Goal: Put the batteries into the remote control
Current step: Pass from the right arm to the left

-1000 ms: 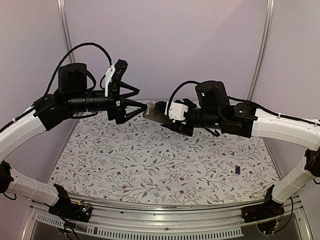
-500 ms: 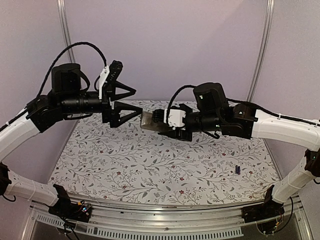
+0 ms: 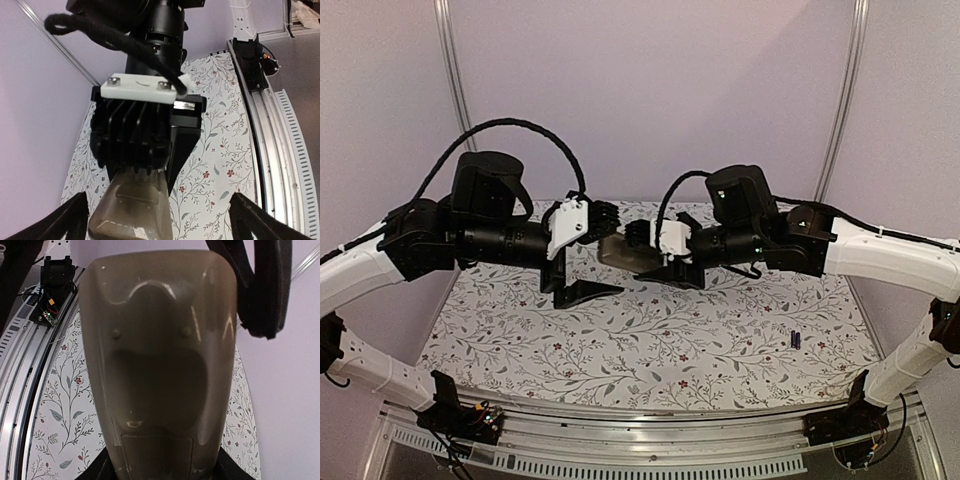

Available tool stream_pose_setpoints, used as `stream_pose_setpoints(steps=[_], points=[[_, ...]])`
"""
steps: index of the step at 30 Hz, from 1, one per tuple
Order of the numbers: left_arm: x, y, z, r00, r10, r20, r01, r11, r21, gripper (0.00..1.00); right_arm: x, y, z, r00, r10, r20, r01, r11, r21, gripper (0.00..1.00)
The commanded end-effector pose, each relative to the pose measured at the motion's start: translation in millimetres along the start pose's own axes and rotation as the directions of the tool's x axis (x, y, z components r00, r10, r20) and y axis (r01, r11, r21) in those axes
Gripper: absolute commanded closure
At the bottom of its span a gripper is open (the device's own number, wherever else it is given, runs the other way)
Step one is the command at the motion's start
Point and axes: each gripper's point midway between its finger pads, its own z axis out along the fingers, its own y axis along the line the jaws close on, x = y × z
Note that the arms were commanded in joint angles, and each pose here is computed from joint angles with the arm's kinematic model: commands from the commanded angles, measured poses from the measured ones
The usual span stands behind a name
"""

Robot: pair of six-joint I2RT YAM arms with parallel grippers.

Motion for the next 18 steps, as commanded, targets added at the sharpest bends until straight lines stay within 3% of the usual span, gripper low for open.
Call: stream_pose_setpoints(steps=[1, 5, 18], points=[[10.7, 9.0, -0.5, 0.998, 0.055, -0.044, -0.058, 0.994, -0.089, 0.02, -26.9, -8.0, -16.0, 0.997, 0.003, 0.072, -0.003, 1.0, 0.009, 0.7], [13.8, 13.0, 1.9, 0.997, 0.057, -0.054, -0.063, 0.991, -0.117, 0.1, -26.6, -8.4, -16.4, 0.997, 0.005, 0.071, -0.006, 1.0, 0.012, 0.7], [-3.0, 9.7, 5.3, 0.999, -0.001, 0.047, 0.006, 0.995, -0.099, 0.59, -26.8, -9.3, -18.5, 0.997, 0.007, 0.072, -0.008, 1.0, 0.021, 0.7]])
